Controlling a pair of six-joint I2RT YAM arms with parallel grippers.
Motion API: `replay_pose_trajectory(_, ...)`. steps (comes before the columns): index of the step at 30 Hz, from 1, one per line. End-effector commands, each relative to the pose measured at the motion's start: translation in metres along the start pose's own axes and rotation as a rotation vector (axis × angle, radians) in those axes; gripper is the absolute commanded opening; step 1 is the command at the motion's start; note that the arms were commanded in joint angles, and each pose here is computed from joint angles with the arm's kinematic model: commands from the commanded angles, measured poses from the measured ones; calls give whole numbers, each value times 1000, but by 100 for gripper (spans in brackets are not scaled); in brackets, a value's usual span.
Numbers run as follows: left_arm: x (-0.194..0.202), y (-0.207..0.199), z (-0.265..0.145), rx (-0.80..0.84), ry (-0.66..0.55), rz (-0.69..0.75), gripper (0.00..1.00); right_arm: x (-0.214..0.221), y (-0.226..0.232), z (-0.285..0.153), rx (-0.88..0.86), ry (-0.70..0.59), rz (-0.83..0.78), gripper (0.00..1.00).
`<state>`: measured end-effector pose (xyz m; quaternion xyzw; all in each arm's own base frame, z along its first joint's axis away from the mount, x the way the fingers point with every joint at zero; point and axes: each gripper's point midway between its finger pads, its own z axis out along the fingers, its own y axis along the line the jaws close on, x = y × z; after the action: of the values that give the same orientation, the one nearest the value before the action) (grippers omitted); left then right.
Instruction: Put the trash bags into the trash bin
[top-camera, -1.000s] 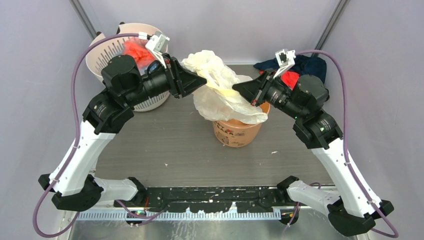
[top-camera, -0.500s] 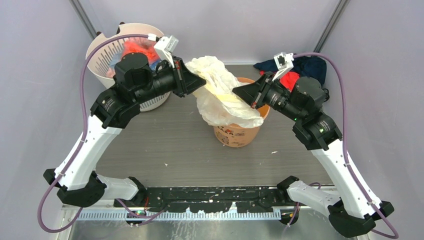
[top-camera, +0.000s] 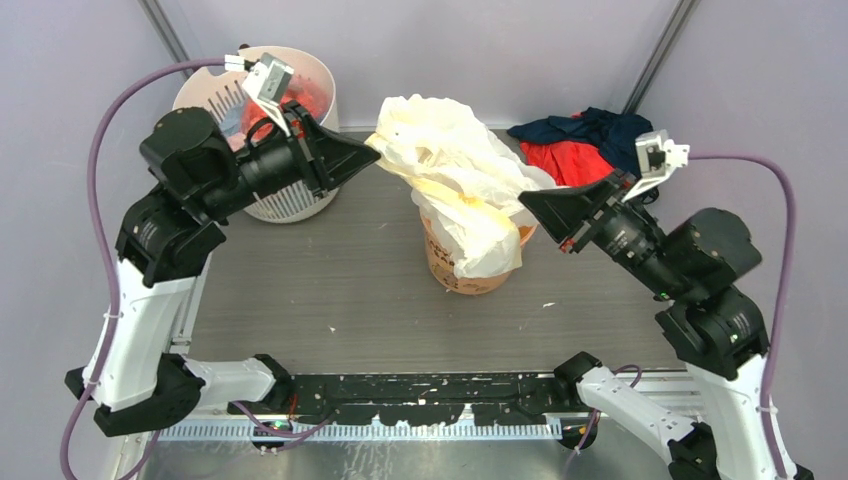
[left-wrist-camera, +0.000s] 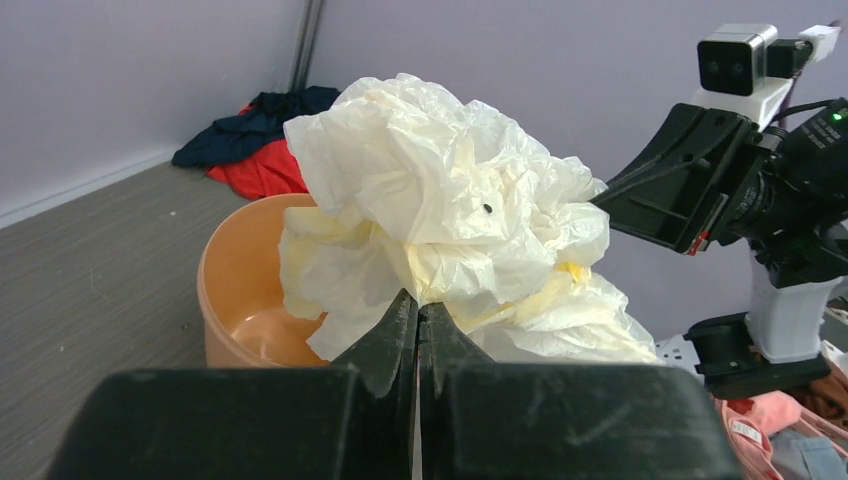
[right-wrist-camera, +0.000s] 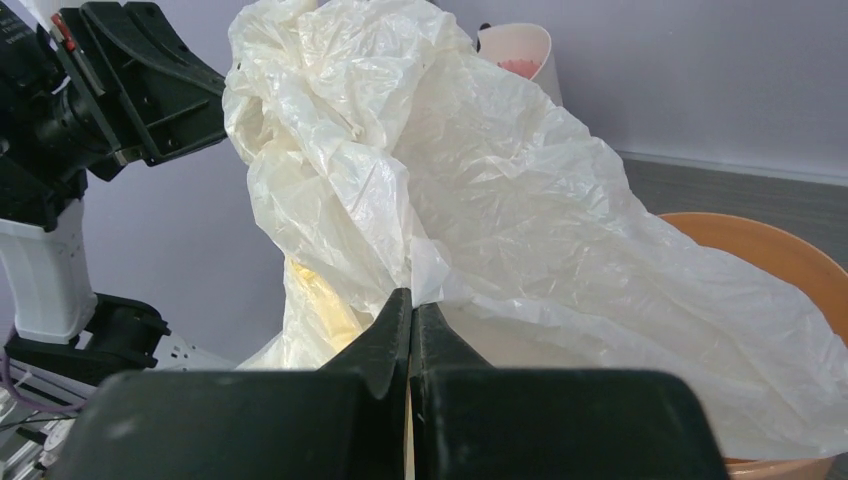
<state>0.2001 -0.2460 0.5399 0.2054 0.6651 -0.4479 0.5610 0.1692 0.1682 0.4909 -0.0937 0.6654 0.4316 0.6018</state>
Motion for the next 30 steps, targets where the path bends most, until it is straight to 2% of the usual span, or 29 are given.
replay_pose_trajectory(1,-22,-26,-20,97,-59,46,0,-12,-2,-9,34,-32,-42,1)
replay_pose_trajectory(8,-34,-43,-31,153,-82,48,0,-14,-6,-14,62,-50,-55,1)
replay_pose_trajectory(16,-34,-4,-33,-62,-87,67,0,-26,-6,-27,89,-96,-80,1)
replay_pose_trajectory(24,-37,18,-44,-195,-113,93,0,-40,-8,-43,135,-150,-103,1)
replay_pose_trajectory(30,-36,24,-51,-230,-118,107,0,-44,-13,-52,173,-179,-109,1)
